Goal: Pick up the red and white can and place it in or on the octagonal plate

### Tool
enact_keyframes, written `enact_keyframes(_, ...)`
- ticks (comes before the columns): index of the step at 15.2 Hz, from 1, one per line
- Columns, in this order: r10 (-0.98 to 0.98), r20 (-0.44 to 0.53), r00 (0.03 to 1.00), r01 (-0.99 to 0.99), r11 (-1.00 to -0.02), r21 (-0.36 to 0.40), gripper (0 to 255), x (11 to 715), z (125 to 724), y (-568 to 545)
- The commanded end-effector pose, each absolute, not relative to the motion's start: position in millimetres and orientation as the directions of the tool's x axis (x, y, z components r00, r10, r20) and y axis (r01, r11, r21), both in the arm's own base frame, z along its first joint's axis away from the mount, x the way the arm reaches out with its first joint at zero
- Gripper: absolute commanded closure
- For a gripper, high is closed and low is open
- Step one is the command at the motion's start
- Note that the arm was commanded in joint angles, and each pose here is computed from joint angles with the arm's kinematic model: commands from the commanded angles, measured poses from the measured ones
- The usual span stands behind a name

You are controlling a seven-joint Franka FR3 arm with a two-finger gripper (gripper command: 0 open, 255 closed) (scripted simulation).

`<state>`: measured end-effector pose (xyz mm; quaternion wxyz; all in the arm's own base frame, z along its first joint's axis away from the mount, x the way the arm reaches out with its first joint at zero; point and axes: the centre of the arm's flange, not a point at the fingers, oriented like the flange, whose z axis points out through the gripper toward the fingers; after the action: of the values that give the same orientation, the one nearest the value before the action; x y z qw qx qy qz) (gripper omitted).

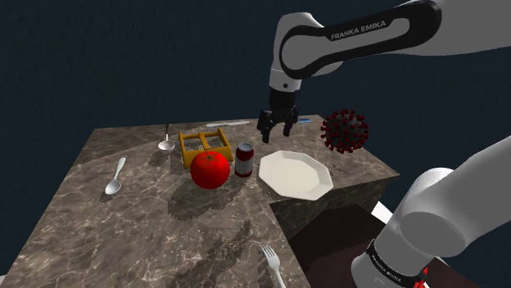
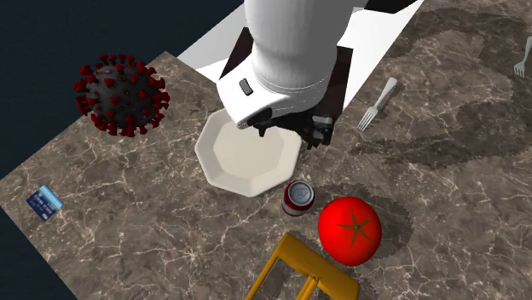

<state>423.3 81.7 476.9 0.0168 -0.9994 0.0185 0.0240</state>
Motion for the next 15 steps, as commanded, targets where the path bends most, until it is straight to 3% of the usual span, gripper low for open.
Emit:
enact_keyframes(1,-0.048,-0.034,0.998,-0.050,-0.998,-0.039,0,440.3,464.5,93.4)
enact_keyframes(8,-0.089,0.009,0.996,-0.089,-0.994,-0.058,0,505.2,425.0,131.3)
enact_keyframes(15,-0.089,0.009,0.996,-0.089,-0.994,-0.058,0,505.7,388.1,133.4)
